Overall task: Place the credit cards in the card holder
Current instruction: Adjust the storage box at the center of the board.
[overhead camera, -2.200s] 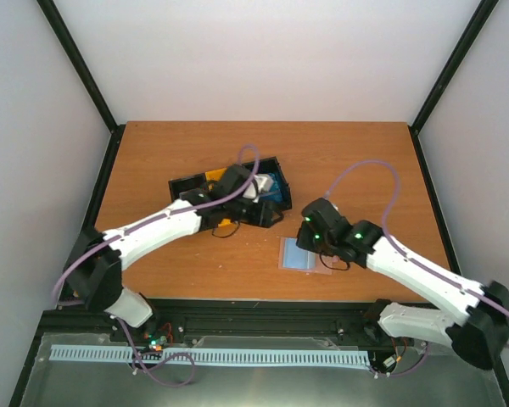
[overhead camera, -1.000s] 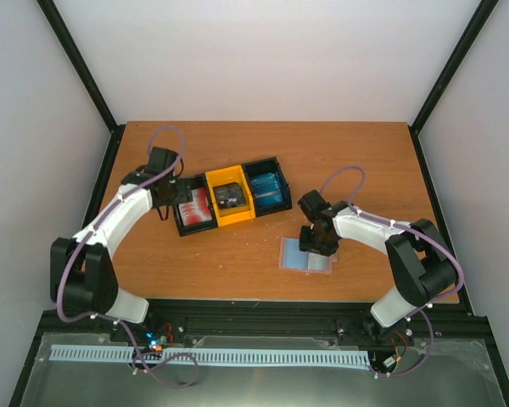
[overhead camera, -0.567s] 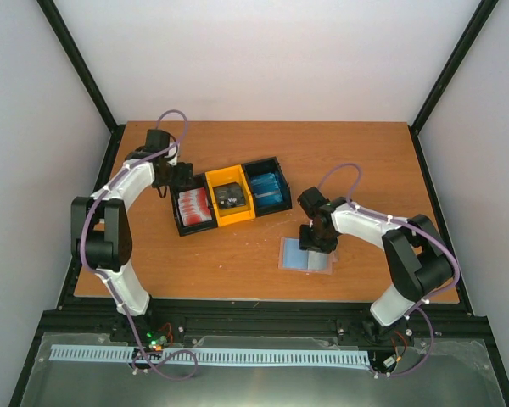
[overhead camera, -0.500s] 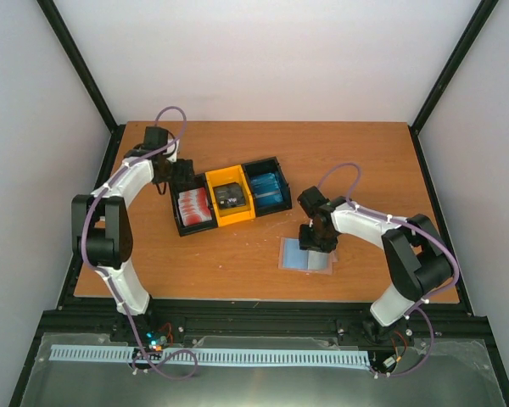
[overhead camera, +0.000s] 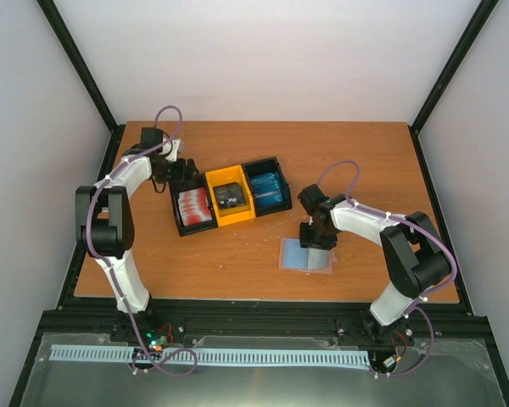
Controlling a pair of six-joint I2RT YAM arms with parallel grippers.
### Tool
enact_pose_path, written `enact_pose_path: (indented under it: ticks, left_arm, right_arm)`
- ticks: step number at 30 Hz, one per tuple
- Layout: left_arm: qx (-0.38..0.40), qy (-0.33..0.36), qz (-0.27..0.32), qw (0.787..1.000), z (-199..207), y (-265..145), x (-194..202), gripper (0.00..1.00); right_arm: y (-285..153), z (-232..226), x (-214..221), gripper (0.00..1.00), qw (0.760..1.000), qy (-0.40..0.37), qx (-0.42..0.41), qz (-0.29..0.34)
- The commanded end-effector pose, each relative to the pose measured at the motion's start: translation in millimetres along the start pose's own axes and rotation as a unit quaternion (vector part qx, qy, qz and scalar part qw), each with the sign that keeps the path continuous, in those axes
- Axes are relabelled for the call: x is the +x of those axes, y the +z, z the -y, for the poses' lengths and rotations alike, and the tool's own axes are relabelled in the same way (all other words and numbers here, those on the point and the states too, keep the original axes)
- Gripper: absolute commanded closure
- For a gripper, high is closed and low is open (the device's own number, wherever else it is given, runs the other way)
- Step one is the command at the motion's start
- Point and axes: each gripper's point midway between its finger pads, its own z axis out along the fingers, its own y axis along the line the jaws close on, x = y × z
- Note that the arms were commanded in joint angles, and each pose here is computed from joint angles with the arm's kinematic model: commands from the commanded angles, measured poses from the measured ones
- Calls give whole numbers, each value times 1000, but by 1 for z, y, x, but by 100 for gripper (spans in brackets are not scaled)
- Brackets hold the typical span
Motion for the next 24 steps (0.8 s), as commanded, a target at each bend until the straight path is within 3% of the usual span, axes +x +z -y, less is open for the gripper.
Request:
enact_pose_path:
  ticks: [1,17,24]
  left_arm:
    - [43,-2,-9,999,18,-17,17,11]
    - [95,-67,-49,992,48,-54,88,18]
    - [135,-90,-57,985,80,-72,112,21]
  right_arm:
    - [11,16,0,55,1000,6,29,-5]
    - [14,14,5,55,1000,19,8,3]
    - [7,14,-1,56,999,26,7,22]
